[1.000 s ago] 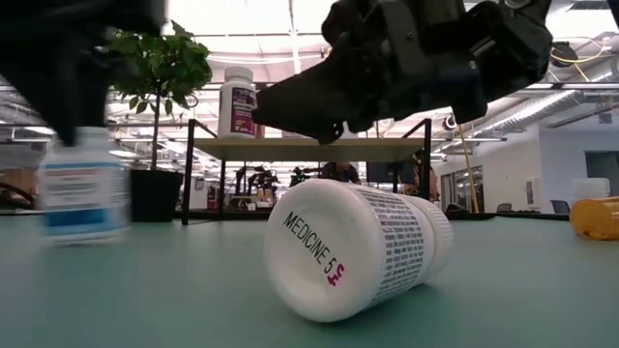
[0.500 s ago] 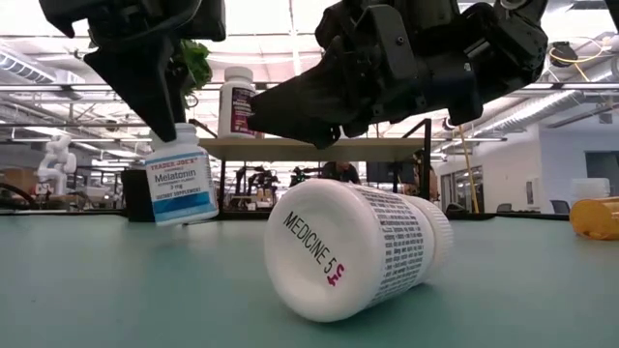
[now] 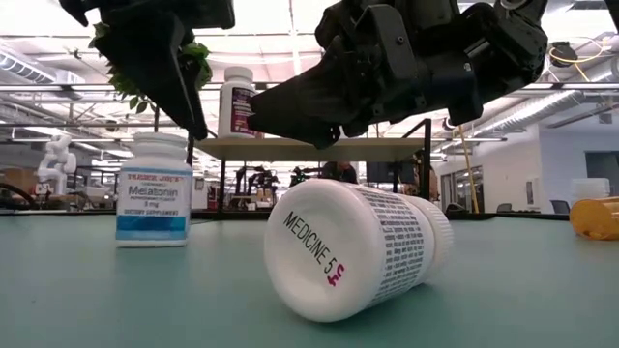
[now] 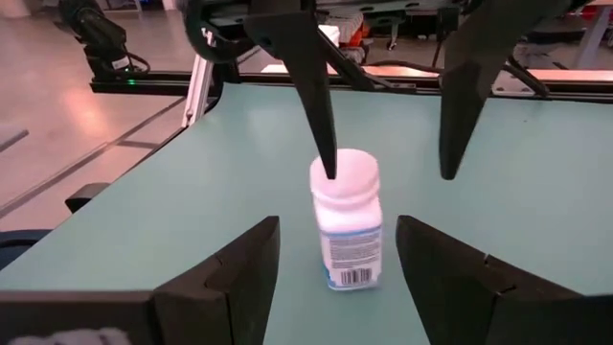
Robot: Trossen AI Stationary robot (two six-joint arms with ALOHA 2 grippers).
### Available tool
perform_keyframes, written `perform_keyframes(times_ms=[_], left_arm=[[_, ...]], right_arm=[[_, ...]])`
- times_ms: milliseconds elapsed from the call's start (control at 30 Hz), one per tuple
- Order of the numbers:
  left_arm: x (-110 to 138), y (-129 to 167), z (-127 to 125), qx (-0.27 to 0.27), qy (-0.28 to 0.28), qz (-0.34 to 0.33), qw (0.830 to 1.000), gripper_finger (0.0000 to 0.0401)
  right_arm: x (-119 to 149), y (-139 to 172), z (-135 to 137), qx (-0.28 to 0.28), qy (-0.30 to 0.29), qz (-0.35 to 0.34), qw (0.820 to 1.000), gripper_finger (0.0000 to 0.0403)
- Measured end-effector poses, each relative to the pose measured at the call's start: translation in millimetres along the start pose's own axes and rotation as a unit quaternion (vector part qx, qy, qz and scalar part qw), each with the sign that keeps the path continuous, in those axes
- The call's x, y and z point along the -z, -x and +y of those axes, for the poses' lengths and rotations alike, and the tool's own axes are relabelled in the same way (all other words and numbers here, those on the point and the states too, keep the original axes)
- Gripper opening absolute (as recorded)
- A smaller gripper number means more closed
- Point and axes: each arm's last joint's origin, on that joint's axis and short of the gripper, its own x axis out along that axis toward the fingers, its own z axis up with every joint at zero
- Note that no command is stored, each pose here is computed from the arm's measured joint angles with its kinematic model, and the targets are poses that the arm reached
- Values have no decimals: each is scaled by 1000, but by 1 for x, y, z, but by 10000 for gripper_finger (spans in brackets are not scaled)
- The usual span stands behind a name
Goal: Pick and place medicine bottles onto shelf by color
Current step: Move the white and blue medicine bottle, then put the white and blue medicine bottle on the shelf
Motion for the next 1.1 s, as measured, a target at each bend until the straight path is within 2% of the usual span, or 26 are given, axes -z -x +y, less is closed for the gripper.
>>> perform_keyframes(times_ms=[167, 467, 700, 867, 1100], left_arm=[[1, 6, 1, 0, 1, -1, 1000, 283], [7, 31, -4, 16, 7, -21, 1000, 285], [25, 37, -8, -89, 34, -13, 995, 285], [34, 44, -14, -133, 43, -28, 990, 285], [40, 56, -13, -188, 56, -74, 978, 285]], right_arm=[[0, 0, 0, 0, 0, 0, 1000, 204], [-9, -10, 1, -14, -1, 31, 999, 217], [-33, -25, 0, -17, 42, 50, 998, 258], [-48, -39, -9, -47, 52, 36, 997, 275], [-46, -68, -25, -91, 45, 29, 994, 279]])
